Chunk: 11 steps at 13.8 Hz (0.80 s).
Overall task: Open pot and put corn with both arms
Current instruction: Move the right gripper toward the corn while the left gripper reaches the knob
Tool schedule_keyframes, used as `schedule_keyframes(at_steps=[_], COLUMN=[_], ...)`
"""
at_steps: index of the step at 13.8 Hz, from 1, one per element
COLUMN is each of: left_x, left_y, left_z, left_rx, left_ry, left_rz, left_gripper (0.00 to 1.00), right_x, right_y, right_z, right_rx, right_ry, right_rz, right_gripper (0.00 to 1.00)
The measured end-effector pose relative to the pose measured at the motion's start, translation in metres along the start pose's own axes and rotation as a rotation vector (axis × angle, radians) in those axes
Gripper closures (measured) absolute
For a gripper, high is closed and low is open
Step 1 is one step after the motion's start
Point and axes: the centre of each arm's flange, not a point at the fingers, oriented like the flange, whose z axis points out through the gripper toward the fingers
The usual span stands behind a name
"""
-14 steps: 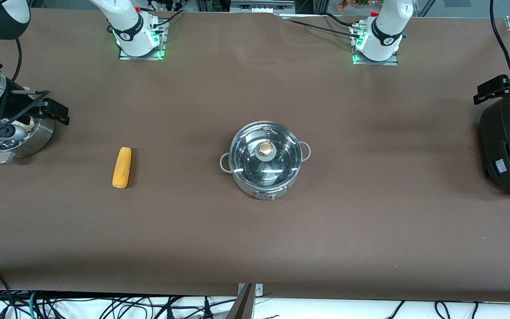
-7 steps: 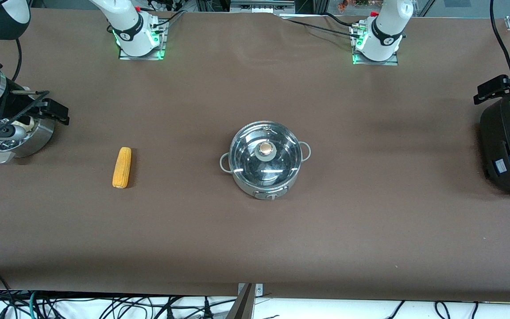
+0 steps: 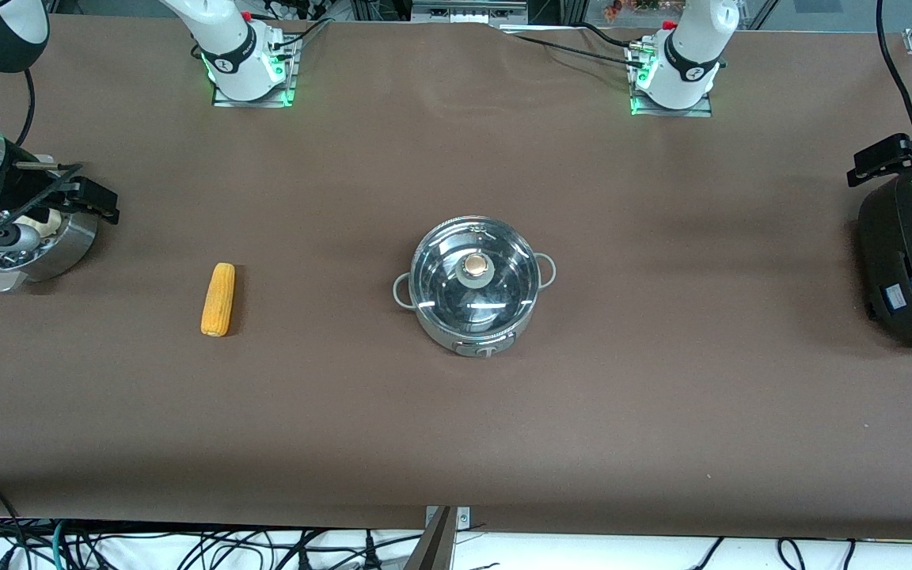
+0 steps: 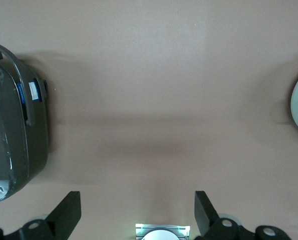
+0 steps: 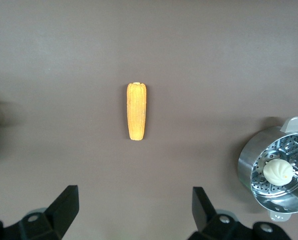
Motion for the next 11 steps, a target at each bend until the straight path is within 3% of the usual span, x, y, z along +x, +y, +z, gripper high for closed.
schedule_keyframes(at_steps=[3,8,11], left_x=[0.000,0.002,0.004], left_y=[0.000,0.004,0.005], left_z=[0.000,0.003,0.005], left_rx=[0.000,-0.035,-0.040], left_ry=[0.000,-0.004,-0.007], left_rz=[0.000,0.006,0.008], left_gripper=[0.00,0.00,0.00], right_x=[0.004,0.023,0.041], right_y=[0.004,0.002,0.002], right_z=[0.008,0.019,0.051], right_rx=[-0.001,0.000,-0.003], right_ry=[-0.011,0.049,0.024], right_rz=[0.004,0.002,0.003], right_gripper=[0.00,0.00,0.00])
